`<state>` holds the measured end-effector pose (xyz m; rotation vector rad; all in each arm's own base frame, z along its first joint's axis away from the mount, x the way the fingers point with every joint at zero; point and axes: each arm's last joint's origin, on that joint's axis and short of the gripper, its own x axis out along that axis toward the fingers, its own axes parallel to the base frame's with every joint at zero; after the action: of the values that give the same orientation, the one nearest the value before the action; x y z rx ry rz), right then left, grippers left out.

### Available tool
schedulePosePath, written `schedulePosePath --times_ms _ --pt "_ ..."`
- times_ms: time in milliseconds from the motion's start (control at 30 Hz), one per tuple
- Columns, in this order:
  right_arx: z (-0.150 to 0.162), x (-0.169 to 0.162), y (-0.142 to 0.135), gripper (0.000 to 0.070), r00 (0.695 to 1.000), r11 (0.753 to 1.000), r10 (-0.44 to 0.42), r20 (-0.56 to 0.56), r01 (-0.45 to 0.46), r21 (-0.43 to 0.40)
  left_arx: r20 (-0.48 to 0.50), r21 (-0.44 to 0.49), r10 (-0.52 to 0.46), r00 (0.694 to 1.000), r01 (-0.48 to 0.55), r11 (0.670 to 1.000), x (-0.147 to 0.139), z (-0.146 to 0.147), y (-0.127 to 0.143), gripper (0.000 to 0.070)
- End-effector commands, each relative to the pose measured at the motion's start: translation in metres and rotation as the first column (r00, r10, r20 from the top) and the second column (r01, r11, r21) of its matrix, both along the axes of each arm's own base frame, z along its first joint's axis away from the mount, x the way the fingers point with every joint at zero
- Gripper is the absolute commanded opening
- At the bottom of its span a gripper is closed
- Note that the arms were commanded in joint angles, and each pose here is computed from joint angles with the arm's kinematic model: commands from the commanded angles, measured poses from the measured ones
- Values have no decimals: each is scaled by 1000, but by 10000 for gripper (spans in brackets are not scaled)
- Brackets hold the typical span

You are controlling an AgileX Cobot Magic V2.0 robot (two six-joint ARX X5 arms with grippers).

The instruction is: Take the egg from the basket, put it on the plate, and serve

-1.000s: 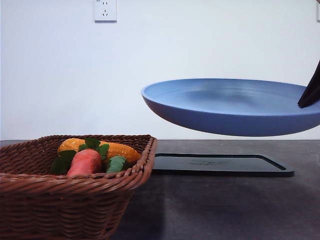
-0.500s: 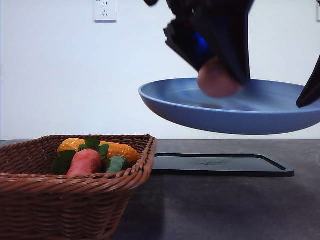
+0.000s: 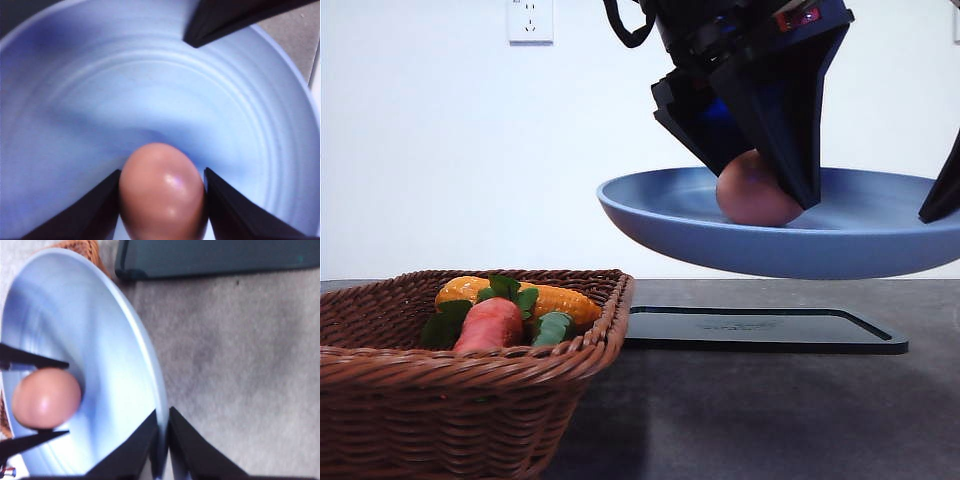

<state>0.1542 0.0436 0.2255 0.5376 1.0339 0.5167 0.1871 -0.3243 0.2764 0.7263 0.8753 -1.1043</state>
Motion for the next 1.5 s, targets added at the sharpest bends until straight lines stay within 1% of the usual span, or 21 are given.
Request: schedulePosePath --times_ms 0,33,100,200,367,467,567,700,867,1000,1133,1233,1333,1467 --pt "0 0 1 0 1000 1000 10 -19 -10 12 -7 0 6 1000 -6 1000 -1 -3 -7 343" --pt "-1 -1 1 0 999 1000 15 -36 -14 13 -8 1 7 1000 -7 1000 -1 -3 -6 361" --pt "-3 -3 1 0 998 1000 19 -68 -18 14 -14 0 17 1000 -17 1000 -1 -3 -6 374" --pt "-5 -6 0 0 995 1000 20 -101 -19 7 -21 -1 28 999 -28 1000 -1 -3 -6 376" --pt "-6 -7 0 0 993 1000 29 -118 -29 5 -35 27 28 999 -27 999 -3 -2 -3 376" --pt "-8 -6 0 0 992 999 33 -125 -33 -1 -37 30 33 999 -31 999 -4 4 2 376" --pt "-12 -1 1 0 988 999 38 -148 -40 -10 -22 2 35 999 -35 999 -8 19 11 376" --pt "-23 10 3 0 980 998 50 -194 -55 -19 17 -71 46 999 -45 996 -13 47 28 375" --pt "-37 31 6 0 979 997 70 -192 -65 32 56 -149 85 995 -76 986 -22 83 61 375" --pt "-45 50 -2 0 980 997 37 -197 -25 67 82 -215 150 985 -129 968 -28 110 93 375" --pt "-50 71 -12 0 975 998 3 -221 10 56 133 -278 221 966 -178 944 -36 134 127 375" --pt "-50 91 -19 0 975 998 -18 -223 29 49 181 -320 285 941 -217 922 -45 149 151 375" --pt "-47 112 -24 0 976 998 -37 -213 47 41 219 -373 354 909 -257 891 -56 163 174 375" --pt "-41 141 -28 0 978 996 -83 -189 79 -31 259 -440 425 867 -285 851 -74 178 201 375"
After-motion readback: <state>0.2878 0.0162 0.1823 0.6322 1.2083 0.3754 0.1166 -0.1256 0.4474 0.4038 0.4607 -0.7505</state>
